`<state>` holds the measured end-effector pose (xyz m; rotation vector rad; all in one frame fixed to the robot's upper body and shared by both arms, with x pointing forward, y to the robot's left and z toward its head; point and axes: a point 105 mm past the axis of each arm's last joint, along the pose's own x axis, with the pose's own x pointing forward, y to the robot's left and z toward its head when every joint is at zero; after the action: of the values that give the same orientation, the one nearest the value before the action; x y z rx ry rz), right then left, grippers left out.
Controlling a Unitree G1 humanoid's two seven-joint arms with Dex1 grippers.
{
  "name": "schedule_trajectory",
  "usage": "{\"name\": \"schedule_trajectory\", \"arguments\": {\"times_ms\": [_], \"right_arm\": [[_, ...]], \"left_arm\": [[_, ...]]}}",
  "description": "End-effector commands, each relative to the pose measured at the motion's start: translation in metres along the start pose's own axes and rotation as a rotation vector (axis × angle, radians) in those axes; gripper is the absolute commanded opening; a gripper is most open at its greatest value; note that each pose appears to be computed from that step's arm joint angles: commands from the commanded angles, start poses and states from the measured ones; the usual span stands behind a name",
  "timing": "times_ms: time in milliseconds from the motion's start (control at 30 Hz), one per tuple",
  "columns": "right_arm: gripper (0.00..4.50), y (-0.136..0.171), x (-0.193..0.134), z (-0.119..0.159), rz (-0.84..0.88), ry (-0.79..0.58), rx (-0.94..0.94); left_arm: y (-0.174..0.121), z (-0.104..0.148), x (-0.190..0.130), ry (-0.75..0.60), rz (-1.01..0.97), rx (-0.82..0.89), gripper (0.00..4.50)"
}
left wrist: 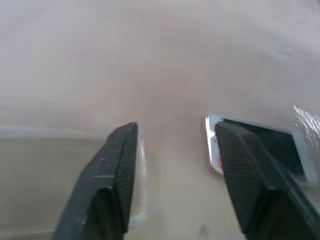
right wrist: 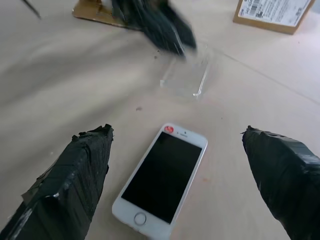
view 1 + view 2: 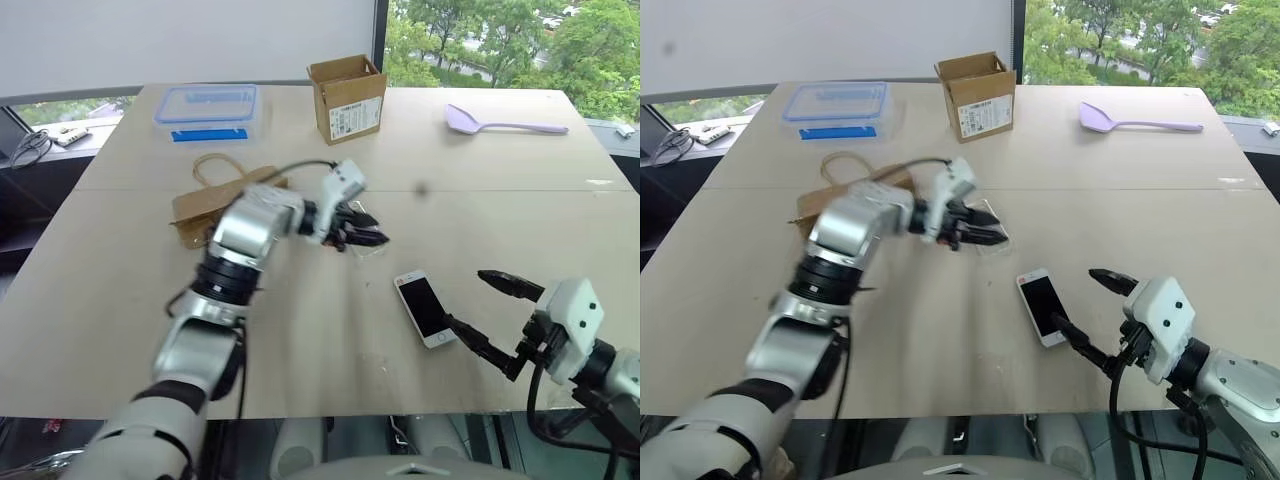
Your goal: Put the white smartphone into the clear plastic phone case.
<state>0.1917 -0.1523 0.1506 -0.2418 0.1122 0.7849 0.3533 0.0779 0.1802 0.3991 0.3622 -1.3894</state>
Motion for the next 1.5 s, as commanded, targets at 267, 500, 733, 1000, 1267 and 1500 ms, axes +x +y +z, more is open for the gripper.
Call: {"name": "schedule_trajectory", "arguments": {"times_ms": [267, 500, 733, 1000, 1267, 1500], "right_arm": [[4.5, 0.008, -0.013, 0.008, -0.067, -0.03, -0.021], [4.5, 0.014, -0.018, 0.008, -0.116, -0.028, -0.017], [4.5, 0.018, -0.018, 0.005, -0.124, -0.024, -0.007], [4.5, 0.019, -0.011, 0.004, -0.089, -0.031, -0.004], [4.5, 0.019, 0.003, -0.004, -0.037, -0.005, 0.016], [4.5, 0.0, 0.021, -0.031, -0.151, 0.132, 0.14]], "left_arm": [[0.028, -0.019, 0.009, 0.202, -0.161, 0.367, 2.55], [0.037, -0.047, 0.039, 0.386, -0.079, 0.477, 2.55], [0.033, -0.053, 0.034, 0.362, -0.117, 0.362, 0.1], [0.031, -0.029, 0.016, 0.235, -0.147, -0.017, 0.1], [0.0, -0.04, 0.011, 0.183, -0.111, -0.074, 0.1], [-0.02, -0.058, 0.032, 0.181, -0.049, -0.041, 0.1]]}}
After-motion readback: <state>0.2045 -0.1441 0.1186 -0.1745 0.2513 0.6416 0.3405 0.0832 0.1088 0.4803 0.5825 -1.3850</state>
